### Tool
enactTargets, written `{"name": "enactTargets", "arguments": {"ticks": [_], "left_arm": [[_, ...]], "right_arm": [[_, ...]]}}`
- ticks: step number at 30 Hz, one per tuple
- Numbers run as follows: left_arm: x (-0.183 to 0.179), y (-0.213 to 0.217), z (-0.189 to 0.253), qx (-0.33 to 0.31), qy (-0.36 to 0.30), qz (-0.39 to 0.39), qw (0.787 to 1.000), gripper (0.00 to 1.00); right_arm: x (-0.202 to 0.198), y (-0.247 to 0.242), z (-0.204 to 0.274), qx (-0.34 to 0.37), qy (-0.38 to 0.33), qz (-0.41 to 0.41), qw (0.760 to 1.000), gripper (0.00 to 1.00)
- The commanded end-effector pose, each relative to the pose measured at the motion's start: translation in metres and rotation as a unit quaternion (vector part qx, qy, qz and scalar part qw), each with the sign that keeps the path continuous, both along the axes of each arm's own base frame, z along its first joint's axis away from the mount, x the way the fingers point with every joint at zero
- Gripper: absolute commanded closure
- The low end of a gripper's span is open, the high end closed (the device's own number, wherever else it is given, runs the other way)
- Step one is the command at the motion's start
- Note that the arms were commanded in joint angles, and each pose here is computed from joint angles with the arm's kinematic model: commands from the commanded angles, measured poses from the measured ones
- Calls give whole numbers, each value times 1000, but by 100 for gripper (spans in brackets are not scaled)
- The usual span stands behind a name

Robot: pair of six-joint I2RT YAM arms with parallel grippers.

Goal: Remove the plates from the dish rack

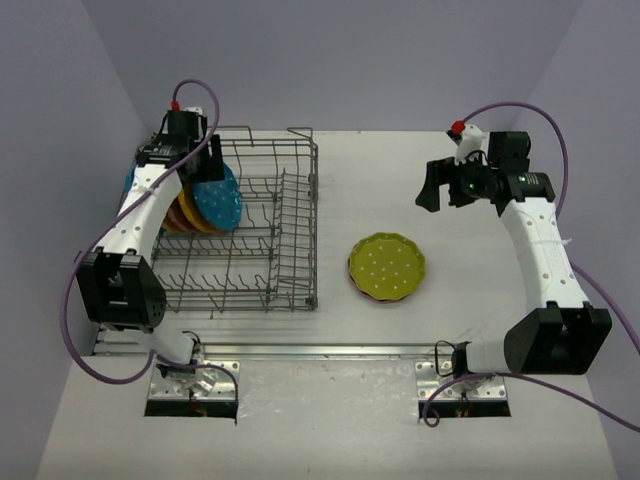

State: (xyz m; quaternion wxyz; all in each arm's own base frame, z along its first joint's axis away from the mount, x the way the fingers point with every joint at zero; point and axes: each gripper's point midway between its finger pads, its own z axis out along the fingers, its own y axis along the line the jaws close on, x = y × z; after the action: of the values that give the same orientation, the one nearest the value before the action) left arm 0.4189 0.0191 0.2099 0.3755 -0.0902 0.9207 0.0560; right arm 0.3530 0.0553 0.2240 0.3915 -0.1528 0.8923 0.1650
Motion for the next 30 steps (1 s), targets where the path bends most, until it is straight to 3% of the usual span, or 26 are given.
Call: {"name": "enactTargets", "arguments": {"ticks": [1, 4, 9, 17, 24, 30], "left_arm": [[14, -7, -17, -25, -6, -22, 999, 31], [17, -11, -33, -36, 2, -32, 999, 36], [24, -15, -45, -83, 2, -44, 996, 53], [29, -10, -9, -90, -39, -46, 994, 100], [26, -18, 75, -85, -120, -83, 986, 100], [3, -23, 183, -63, -226, -114, 965, 100]], "right_arm": [[-2, 7, 14, 14, -12, 7, 1000, 1], [-3, 8, 14, 18, -9, 10, 1000, 1], [-7, 11, 14, 28, -4, 15, 999, 1], [-10, 15, 23, 37, -10, 19, 999, 1], [-9, 25, 46, 67, -30, 25, 997, 1], [-12, 34, 72, 97, -68, 36, 992, 1]]}}
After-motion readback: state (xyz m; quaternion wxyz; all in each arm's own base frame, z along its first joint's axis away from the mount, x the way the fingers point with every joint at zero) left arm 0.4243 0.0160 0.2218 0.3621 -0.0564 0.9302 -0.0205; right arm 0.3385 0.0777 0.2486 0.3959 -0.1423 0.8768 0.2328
